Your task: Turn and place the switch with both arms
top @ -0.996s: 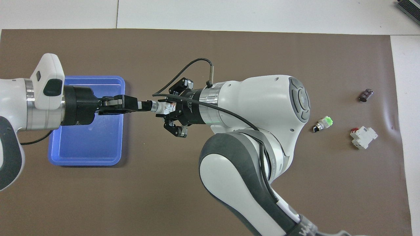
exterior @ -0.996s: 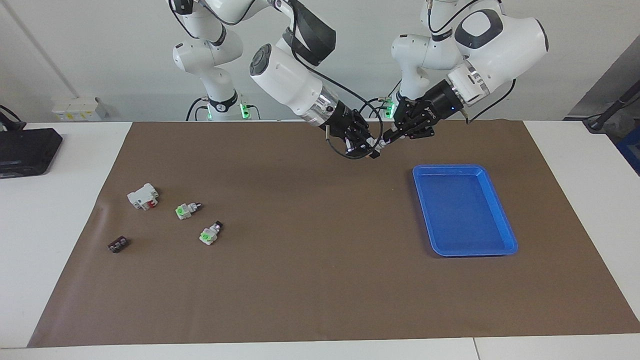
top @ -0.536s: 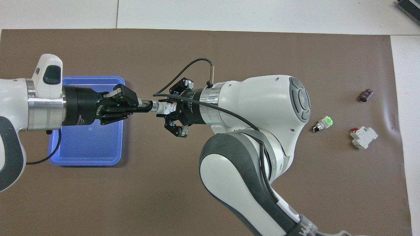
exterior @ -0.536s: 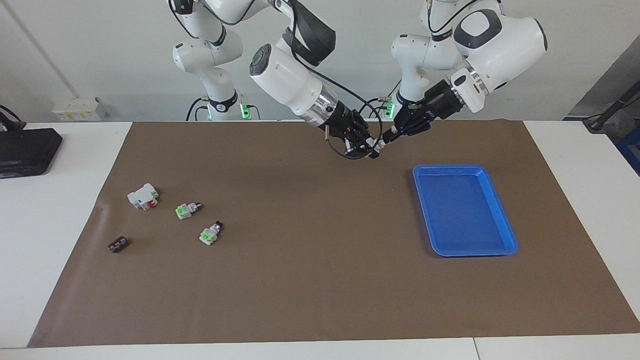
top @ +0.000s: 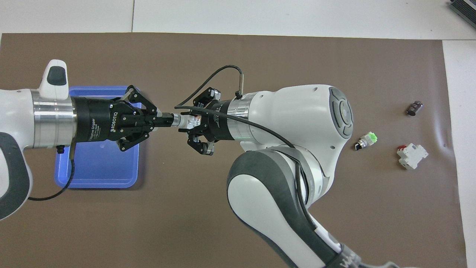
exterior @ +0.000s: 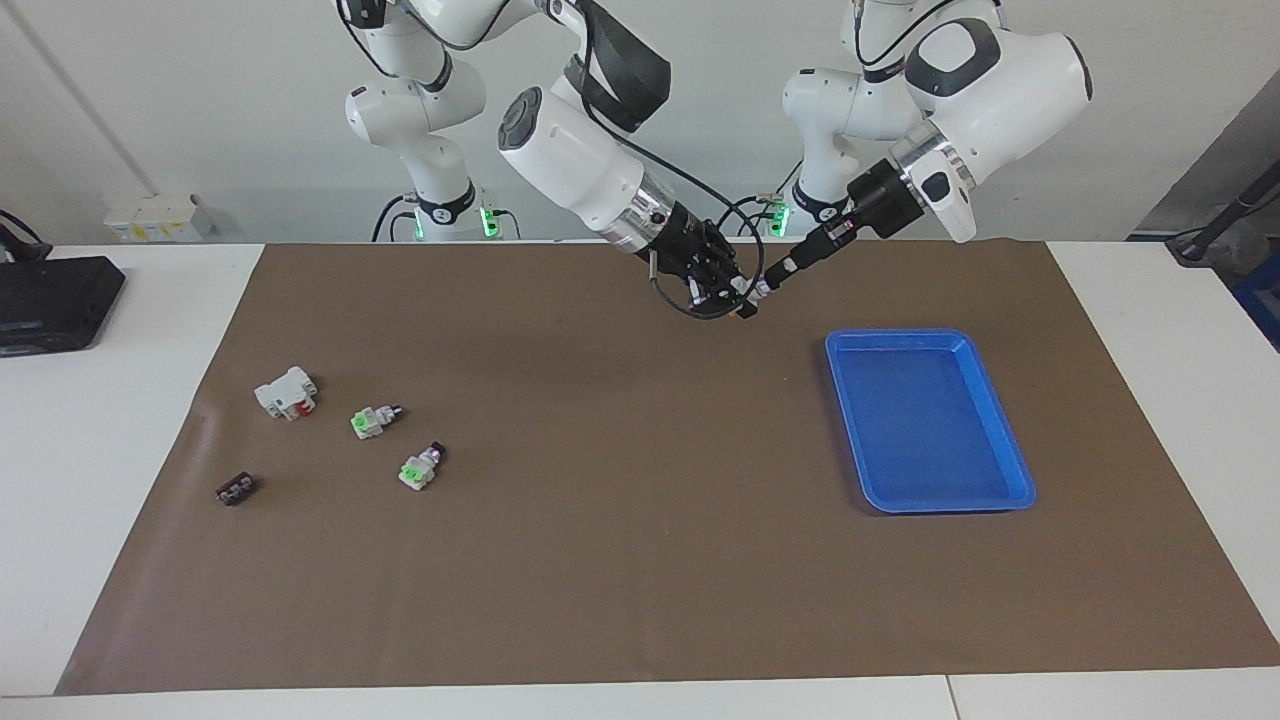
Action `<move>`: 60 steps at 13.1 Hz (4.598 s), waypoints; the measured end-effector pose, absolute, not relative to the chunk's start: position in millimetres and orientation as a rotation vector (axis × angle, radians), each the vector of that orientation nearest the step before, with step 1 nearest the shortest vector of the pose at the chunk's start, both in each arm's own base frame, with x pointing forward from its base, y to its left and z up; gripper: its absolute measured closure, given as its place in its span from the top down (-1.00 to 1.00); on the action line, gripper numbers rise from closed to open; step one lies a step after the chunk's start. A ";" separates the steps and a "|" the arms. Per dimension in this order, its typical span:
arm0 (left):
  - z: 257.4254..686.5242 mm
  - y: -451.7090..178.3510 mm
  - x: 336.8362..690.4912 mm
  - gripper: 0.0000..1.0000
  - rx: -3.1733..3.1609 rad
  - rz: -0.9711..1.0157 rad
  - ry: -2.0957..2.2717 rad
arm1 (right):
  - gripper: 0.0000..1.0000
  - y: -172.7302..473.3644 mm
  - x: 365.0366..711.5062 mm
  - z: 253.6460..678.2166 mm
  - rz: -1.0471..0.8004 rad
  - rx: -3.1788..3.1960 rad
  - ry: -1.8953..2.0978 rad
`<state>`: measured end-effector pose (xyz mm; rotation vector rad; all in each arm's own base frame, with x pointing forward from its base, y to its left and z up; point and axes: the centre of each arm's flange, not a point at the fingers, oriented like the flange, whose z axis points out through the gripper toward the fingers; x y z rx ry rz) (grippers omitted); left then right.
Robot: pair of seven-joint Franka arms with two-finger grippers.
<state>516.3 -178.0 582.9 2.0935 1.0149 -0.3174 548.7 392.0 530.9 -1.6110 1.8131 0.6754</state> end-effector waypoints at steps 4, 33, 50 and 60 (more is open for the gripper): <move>585.5 -181.4 517.9 -0.80 1.964 -0.395 1.263 | -0.30 388.1 552.6 533.4 0.659 -1.592 1.812; 507.4 71.7 524.4 -0.80 2.813 0.146 0.824 | 1.00 253.7 573.1 516.3 -0.080 -2.612 1.005; 514.4 -20.7 610.3 0.49 3.059 0.097 0.056 | 1.00 63.1 551.3 622.1 -0.141 -3.089 0.397; 608.4 -35.7 594.7 0.51 3.159 -0.149 -0.288 | 1.00 -9.4 540.0 638.2 -0.106 -3.124 0.328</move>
